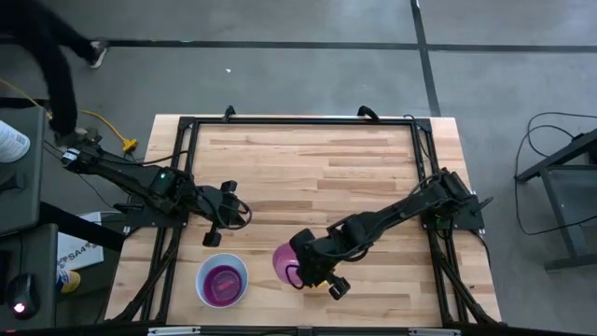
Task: Nest bowls inside each other
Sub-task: Stack the purple bowl on the pink bowl
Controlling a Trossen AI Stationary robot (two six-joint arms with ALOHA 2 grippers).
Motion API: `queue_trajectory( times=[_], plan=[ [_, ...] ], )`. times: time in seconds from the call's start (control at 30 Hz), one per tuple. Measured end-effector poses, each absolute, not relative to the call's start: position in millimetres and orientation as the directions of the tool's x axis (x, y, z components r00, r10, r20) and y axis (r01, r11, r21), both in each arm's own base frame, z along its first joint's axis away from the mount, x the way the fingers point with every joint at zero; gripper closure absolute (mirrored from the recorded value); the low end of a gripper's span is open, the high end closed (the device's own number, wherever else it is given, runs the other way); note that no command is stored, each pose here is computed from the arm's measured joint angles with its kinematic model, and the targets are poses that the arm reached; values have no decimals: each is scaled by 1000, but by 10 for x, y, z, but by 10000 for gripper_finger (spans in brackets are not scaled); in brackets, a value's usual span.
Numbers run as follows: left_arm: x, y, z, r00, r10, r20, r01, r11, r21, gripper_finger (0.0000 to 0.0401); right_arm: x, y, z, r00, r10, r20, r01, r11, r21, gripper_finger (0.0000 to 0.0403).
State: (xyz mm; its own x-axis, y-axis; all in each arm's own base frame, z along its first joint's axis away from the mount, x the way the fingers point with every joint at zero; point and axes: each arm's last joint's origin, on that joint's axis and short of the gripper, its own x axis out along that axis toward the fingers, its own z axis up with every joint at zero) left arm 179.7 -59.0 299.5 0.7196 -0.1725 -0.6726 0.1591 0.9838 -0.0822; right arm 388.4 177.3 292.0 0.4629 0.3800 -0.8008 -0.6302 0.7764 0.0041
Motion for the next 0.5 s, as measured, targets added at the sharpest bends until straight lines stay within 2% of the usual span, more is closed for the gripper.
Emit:
queue_trajectory(
  times=[0.33, 0.5],
  plan=[
    [1836, -641, 3058, 732, -308, -607, 265, 950, -163, 382, 3894, 1797, 2965, 445, 455, -771, -683, 730, 37, 399],
    [1846, -672, 3052, 697, -390, -602, 339, 919, -203, 382, 3887, 1796, 2962, 436, 459, -774, -711, 703, 16, 399]
  ],
)
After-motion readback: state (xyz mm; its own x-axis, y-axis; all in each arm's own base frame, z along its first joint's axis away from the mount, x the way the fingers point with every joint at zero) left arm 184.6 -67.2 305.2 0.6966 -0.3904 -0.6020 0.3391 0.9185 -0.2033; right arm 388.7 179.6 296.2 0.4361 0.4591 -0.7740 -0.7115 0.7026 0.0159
